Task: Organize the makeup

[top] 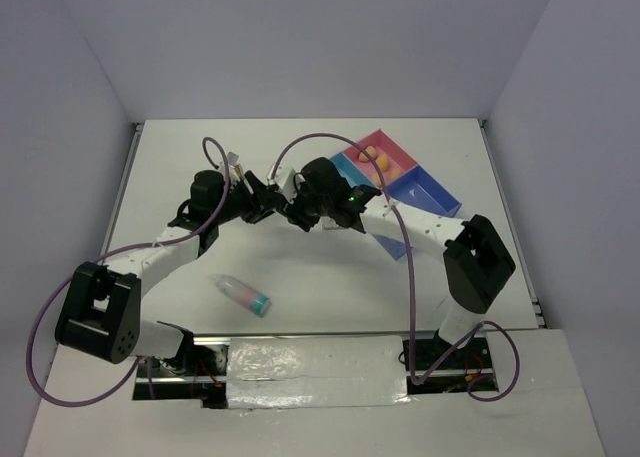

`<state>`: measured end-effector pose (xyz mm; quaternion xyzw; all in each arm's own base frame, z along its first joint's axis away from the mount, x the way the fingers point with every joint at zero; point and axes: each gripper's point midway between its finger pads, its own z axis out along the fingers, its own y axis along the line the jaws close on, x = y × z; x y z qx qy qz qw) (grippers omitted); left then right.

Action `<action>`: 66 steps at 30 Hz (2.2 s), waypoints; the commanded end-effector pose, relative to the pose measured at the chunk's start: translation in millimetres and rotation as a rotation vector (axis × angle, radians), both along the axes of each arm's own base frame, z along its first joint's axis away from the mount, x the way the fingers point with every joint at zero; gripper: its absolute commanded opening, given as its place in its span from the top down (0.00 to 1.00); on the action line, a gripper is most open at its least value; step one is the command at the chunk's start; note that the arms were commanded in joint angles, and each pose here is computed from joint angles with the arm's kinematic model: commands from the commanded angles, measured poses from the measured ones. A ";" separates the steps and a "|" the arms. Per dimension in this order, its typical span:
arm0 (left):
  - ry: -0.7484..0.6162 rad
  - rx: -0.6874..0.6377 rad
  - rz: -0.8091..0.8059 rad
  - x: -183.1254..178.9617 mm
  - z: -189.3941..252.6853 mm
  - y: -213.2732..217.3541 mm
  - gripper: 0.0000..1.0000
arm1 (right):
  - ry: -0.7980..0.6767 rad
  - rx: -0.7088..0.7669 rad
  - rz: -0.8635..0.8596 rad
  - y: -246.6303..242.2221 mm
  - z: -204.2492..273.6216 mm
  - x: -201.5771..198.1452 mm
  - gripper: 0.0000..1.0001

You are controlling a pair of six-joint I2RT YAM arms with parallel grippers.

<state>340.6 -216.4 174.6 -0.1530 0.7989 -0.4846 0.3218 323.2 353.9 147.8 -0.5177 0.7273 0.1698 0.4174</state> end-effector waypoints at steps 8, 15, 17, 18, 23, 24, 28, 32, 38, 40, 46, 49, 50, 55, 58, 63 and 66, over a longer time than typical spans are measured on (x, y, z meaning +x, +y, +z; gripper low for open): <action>-0.160 0.003 0.049 18.1 62.3 12.7 0.05 | -0.068 0.057 0.004 -12.1 19.4 -8.6 0.73; -0.159 0.028 0.085 27.6 65.8 29.9 0.01 | -0.079 0.061 -0.033 -30.0 19.1 -10.8 0.74; -0.153 0.061 0.118 30.0 64.7 41.0 0.01 | -0.084 0.064 -0.074 -40.1 24.0 -3.7 0.75; -0.157 0.079 0.136 29.4 67.1 46.1 0.01 | -0.083 0.063 -0.091 -45.0 26.2 -0.4 0.75; -0.120 0.252 0.281 26.7 57.3 89.4 0.08 | -0.092 0.062 -0.262 -93.8 43.0 42.7 0.75; -0.134 0.279 0.298 23.0 60.8 95.9 0.10 | -0.094 0.057 -0.288 -101.3 48.2 50.7 0.75; -0.094 0.358 0.359 6.8 47.9 117.9 0.57 | -0.110 0.016 -0.398 -133.9 55.4 81.4 0.75; -0.040 0.375 0.387 -15.6 24.4 127.0 0.79 | -0.092 -0.014 -0.474 -153.4 47.4 106.0 0.75; 0.057 0.345 0.415 -51.2 -9.6 131.9 0.15 | 0.006 -0.048 -0.510 -153.7 13.4 130.9 0.73; 0.088 0.362 0.432 -62.2 -15.5 137.0 0.08 | 0.040 -0.064 -0.517 -155.5 5.8 136.0 0.71; 0.128 0.376 0.470 -83.3 -14.9 145.7 0.07 | 0.131 -0.105 -0.518 -156.8 -24.5 137.0 0.48; 0.172 0.371 0.486 -94.4 -20.0 147.8 0.08 | 0.142 -0.108 -0.511 -156.2 -28.0 135.4 0.36; 0.197 0.371 0.489 -99.5 -24.6 148.4 0.09 | 0.145 -0.107 -0.506 -155.0 -28.0 134.1 0.34; 0.290 0.344 0.506 -113.2 -40.1 147.1 0.11 | 0.167 -0.109 -0.496 -155.7 -28.5 128.7 0.22; 0.347 0.334 0.515 -118.5 -49.9 146.4 0.14 | 0.171 -0.096 -0.485 -154.9 -20.9 126.3 0.18; 0.412 0.352 0.514 -123.7 -61.4 147.0 0.19 | 0.153 -0.055 -0.403 -153.7 8.2 120.0 0.00; 0.431 0.364 0.504 -125.7 -64.5 146.9 0.20 | 0.136 0.003 -0.341 -155.9 28.2 118.7 0.00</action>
